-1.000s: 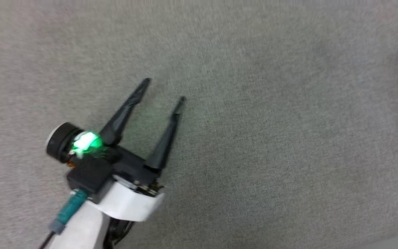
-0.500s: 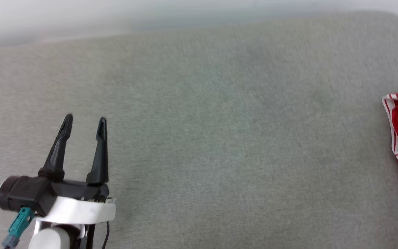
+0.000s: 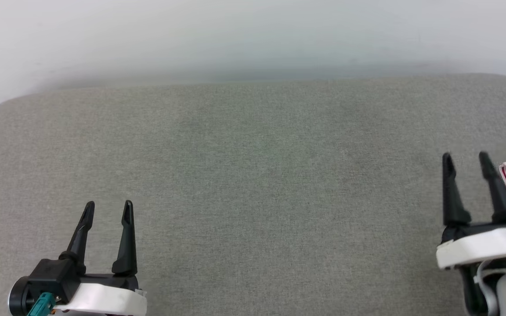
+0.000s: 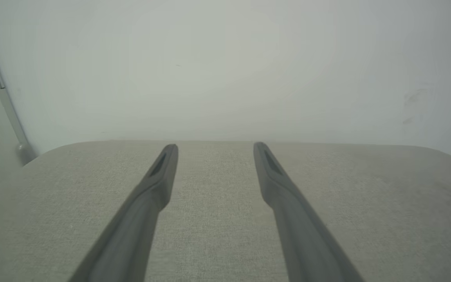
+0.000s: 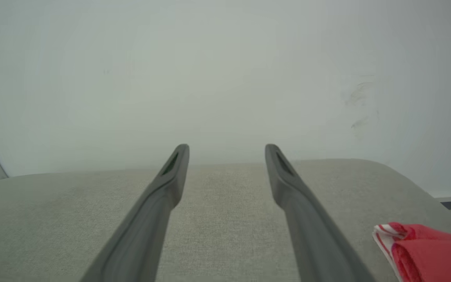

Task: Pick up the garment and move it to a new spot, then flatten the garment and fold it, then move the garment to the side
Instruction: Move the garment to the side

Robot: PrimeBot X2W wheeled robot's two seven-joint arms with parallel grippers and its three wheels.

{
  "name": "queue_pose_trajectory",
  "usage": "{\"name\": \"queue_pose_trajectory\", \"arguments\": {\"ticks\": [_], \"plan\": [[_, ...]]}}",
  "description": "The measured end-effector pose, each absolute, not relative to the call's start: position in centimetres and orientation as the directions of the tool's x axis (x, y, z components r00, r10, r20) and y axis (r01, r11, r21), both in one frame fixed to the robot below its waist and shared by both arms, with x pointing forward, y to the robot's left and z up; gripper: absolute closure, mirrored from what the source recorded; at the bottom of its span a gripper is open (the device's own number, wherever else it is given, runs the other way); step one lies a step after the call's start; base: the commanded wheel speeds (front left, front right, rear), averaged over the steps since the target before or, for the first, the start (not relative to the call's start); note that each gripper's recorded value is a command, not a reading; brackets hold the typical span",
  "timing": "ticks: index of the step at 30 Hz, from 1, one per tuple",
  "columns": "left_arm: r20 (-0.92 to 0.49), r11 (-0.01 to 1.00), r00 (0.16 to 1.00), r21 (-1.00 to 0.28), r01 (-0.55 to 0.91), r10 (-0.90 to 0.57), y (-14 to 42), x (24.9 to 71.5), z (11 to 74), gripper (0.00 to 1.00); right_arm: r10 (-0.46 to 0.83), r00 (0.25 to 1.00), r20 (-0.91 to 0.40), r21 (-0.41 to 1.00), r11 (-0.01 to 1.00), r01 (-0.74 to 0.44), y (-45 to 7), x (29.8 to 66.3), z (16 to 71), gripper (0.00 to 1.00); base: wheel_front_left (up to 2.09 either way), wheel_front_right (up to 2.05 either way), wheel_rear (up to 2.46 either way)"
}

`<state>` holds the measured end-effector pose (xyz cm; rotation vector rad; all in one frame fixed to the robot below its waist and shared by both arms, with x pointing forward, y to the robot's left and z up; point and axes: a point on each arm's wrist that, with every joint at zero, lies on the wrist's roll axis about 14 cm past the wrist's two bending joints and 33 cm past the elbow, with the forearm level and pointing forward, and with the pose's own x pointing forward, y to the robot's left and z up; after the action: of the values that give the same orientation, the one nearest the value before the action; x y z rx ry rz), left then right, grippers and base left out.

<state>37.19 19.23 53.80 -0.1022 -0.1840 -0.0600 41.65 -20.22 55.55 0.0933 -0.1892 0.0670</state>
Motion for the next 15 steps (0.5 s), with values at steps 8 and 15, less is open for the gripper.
{"name": "queue_pose_trajectory", "arguments": {"ticks": [8, 15], "plan": [[0.167, 0.994, 0.986, -0.104, 0.026, -0.008, 20.2, 36.7, 53.2, 0.00, 0.084, 0.986, 0.147, 0.111, 0.989, -0.101, -17.9, 40.1, 53.2, 0.00, 0.00, 0.00, 0.00], [0.157, 0.994, 0.988, -0.110, 0.029, -0.012, 20.0, 36.9, 52.8, 0.00, 0.084, 0.986, 0.146, 0.113, 0.989, -0.101, -17.5, 39.7, 52.8, 0.00, 0.00, 0.00, 0.00]]}}
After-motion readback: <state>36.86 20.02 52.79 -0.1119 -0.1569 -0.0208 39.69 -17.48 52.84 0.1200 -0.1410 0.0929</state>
